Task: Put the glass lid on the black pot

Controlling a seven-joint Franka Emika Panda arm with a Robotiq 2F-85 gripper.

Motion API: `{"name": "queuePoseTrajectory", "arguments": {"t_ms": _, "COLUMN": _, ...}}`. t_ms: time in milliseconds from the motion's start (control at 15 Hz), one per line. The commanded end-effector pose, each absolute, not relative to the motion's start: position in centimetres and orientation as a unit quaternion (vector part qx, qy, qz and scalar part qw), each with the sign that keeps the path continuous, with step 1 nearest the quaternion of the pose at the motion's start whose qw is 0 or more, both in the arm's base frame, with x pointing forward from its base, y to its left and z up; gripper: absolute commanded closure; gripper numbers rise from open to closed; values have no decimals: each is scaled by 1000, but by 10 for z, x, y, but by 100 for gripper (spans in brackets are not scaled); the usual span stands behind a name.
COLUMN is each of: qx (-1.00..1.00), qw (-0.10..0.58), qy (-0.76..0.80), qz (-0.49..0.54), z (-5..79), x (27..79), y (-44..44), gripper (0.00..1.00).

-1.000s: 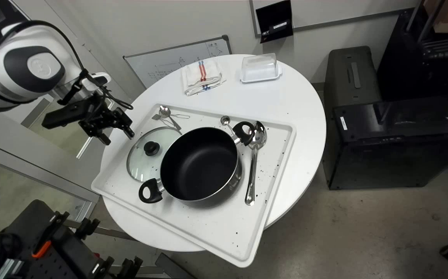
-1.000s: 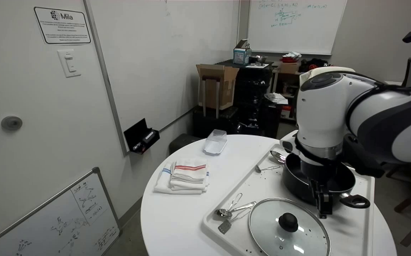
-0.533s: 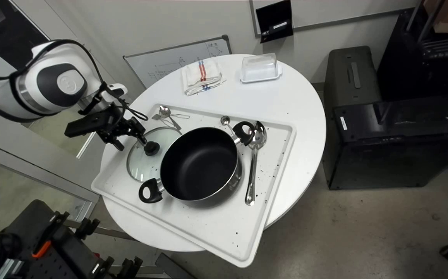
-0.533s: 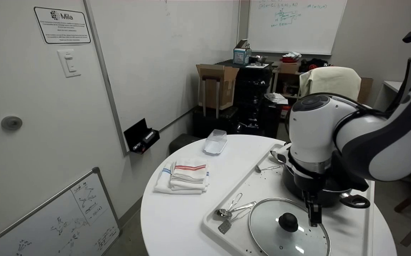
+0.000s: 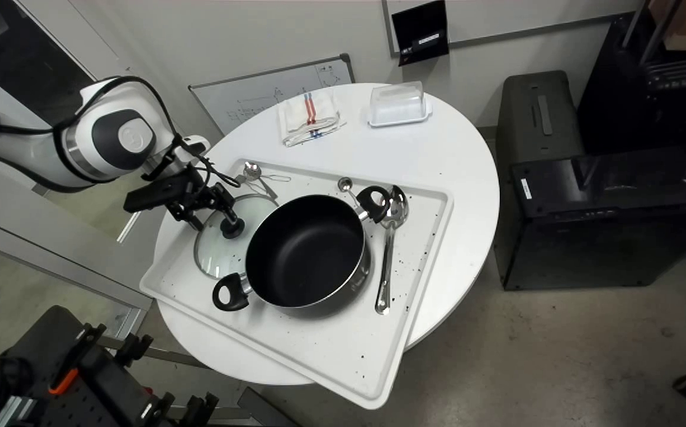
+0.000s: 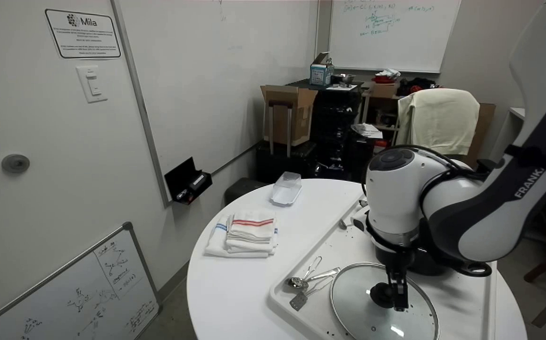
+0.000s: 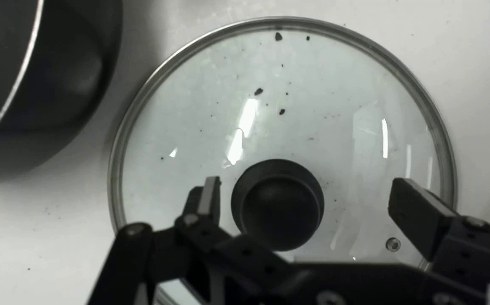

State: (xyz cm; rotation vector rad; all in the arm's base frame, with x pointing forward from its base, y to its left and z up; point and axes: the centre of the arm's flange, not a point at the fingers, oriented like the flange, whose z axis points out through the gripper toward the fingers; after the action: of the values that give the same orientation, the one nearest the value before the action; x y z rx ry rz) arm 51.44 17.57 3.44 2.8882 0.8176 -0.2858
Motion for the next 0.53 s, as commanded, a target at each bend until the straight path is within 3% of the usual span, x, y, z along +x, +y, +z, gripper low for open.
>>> {"name": "queuePoseTrajectory", "arguments": {"t_ms": 0, "qx": 957, "qw": 69, "qy": 269, "qz": -89, "z": 17, "x": 536, "y": 182, "gripper": 0}}
{"name": "queuePoseTrajectory", "arguments": {"t_ms": 467, "qx": 957, "qw": 66, "qy": 269, "qz": -87, "z": 8, "x": 541, "y": 184, "gripper": 0}}
